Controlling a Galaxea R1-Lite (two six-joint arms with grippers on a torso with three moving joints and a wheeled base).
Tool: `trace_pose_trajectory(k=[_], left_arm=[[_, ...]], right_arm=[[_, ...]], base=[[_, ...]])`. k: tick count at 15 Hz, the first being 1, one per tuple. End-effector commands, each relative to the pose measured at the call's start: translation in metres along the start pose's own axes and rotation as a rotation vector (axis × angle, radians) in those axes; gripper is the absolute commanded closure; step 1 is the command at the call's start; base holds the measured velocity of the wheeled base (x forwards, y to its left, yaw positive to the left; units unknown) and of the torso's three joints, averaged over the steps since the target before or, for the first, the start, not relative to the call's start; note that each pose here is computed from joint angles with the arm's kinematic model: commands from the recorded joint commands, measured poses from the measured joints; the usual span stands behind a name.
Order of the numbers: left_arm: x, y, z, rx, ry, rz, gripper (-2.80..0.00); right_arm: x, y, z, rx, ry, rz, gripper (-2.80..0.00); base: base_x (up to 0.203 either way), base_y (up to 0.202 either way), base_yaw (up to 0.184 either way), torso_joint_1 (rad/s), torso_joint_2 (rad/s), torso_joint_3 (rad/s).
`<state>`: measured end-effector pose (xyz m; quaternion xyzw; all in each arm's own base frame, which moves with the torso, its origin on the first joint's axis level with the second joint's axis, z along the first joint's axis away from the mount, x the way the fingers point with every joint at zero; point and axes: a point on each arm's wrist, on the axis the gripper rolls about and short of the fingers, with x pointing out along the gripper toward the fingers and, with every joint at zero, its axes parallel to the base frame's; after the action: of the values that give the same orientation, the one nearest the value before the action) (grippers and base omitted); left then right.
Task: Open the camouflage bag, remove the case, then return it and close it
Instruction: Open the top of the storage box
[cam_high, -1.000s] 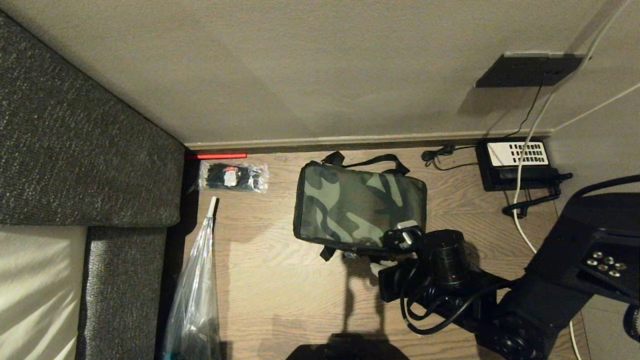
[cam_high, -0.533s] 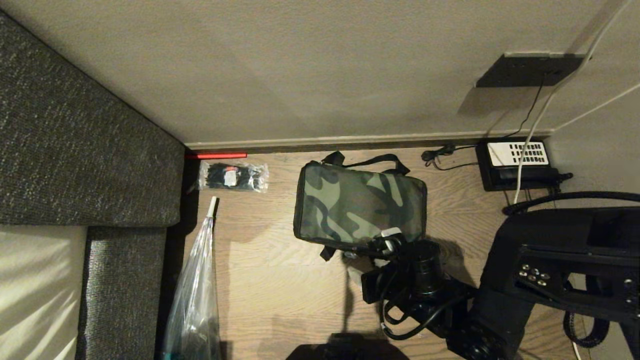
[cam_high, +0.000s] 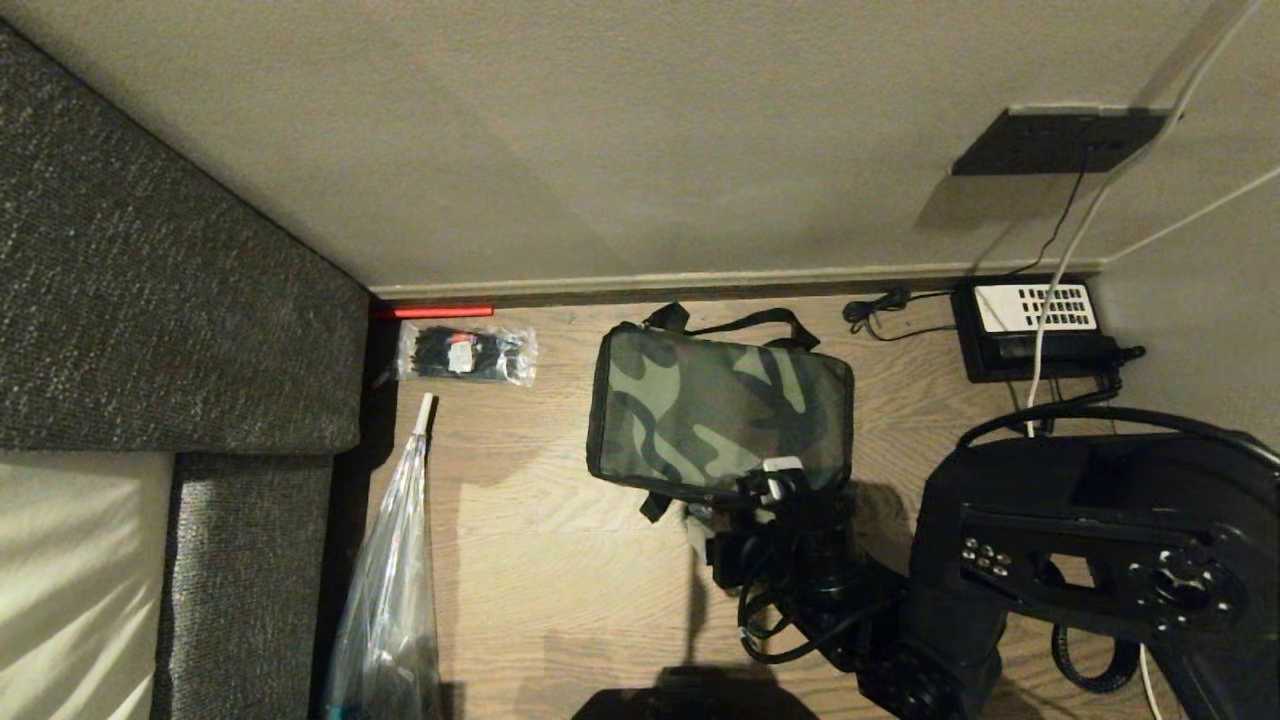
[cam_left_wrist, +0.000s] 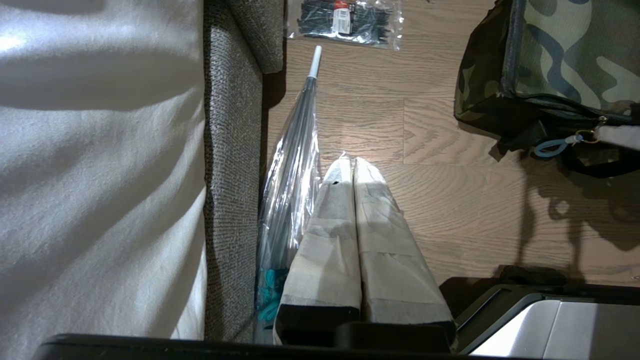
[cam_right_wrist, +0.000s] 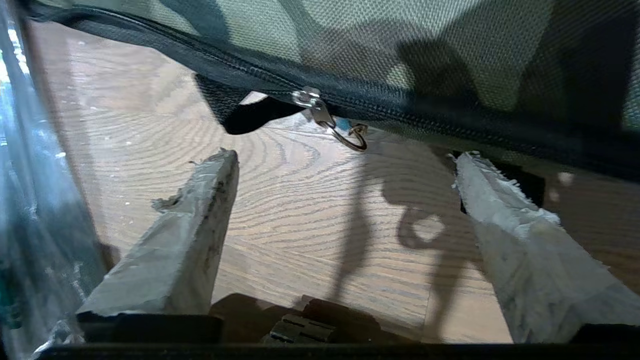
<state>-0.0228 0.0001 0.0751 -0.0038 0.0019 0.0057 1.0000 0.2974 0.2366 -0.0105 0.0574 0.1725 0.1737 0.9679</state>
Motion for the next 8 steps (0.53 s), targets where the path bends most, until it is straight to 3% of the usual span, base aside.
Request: trace_pose_trajectory(k=[1,8], left_arm=[[0.0002,0.0000,-0.0008,0.000,0.002,0.001,0.00],[0.0001,0.0000,-0.0008,-0.001,0.001,0.001,0.00]], right_arm=[[0.0089,0.0017,-0.0036,0.007,-0.015,0.000,-2.80],[0.0180,0.0029,-0.0108,0.016,-0.011,0.025,-2.80]], base=[[0.000,0.000,0.000,0.000,0.00,0.000],[0.000,0.000,0.000,0.000,0.00,0.000]])
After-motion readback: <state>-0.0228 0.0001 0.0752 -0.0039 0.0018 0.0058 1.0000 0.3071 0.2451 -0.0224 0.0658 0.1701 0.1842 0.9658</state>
